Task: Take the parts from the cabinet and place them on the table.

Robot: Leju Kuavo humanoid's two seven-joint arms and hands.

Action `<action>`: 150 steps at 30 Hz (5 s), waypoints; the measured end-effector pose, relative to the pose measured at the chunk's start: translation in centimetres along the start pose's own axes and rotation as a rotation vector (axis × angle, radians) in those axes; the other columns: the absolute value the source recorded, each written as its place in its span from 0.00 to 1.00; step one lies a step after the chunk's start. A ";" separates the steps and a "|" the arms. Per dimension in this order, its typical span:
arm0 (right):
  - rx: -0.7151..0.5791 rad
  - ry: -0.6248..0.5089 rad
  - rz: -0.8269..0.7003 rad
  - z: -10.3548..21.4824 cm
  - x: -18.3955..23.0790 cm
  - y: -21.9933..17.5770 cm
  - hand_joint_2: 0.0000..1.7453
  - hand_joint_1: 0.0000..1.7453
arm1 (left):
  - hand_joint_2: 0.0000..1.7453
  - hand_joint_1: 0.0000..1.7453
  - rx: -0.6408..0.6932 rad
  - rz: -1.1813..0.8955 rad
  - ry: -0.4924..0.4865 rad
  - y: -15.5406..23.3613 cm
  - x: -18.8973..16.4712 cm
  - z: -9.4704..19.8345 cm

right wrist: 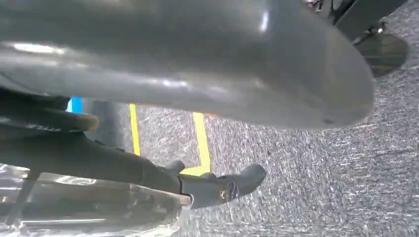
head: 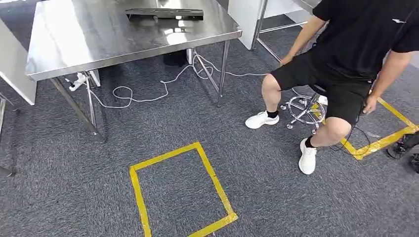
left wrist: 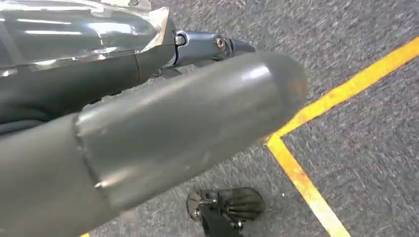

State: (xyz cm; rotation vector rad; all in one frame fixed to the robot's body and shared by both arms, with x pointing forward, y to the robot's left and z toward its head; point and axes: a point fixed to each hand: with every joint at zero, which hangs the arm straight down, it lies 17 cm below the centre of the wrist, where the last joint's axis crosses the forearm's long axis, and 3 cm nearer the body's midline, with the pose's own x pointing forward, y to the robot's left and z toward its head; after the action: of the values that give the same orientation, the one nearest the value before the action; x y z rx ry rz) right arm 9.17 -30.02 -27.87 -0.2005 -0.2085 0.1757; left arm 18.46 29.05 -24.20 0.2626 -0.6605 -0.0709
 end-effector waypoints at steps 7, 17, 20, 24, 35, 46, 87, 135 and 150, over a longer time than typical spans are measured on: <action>0.000 0.007 0.008 0.0 -0.4 0.0 0.00 0.00 | 0.00 0.00 0.000 -0.003 0.003 -0.2 -0.2 0.1; 0.008 0.017 0.008 0.1 -0.6 0.6 0.00 0.00 | 0.00 0.00 -0.001 -0.009 0.012 -0.1 -0.7 0.3; 0.009 0.023 0.008 0.1 -0.8 0.6 0.00 0.00 | 0.00 0.00 -0.001 -0.009 0.014 -0.1 -0.8 0.3; 0.009 0.017 0.007 0.1 -0.4 0.6 0.00 0.00 | 0.00 0.00 -0.003 -0.008 0.018 -0.1 -0.8 0.3; 0.017 0.041 -0.104 0.2 -0.8 1.0 0.00 0.00 | 0.00 0.00 -0.056 0.012 0.045 -1.2 -1.1 0.5; 0.091 0.078 -0.266 0.6 -0.5 2.9 0.00 0.00 | 0.00 0.00 -0.157 0.033 0.134 -2.7 -2.7 1.1; 0.142 0.120 -0.370 1.1 -0.2 4.8 0.00 0.00 | 0.00 0.00 -0.231 0.033 0.199 -3.0 -3.7 1.4; 0.134 0.110 -0.357 1.0 0.3 4.7 0.00 0.00 | 0.00 0.00 -0.176 -0.040 0.152 -2.6 -2.1 0.5; 0.137 0.116 -0.362 1.1 0.0 5.0 0.00 0.00 | 0.00 0.00 -0.178 -0.042 0.153 -2.6 -2.1 0.5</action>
State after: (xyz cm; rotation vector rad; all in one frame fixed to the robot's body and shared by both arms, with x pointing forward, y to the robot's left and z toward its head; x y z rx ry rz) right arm 8.19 -25.02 -27.88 -0.0339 -0.1138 -0.1805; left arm 16.54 26.72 -25.75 0.1094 -0.4927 -0.1477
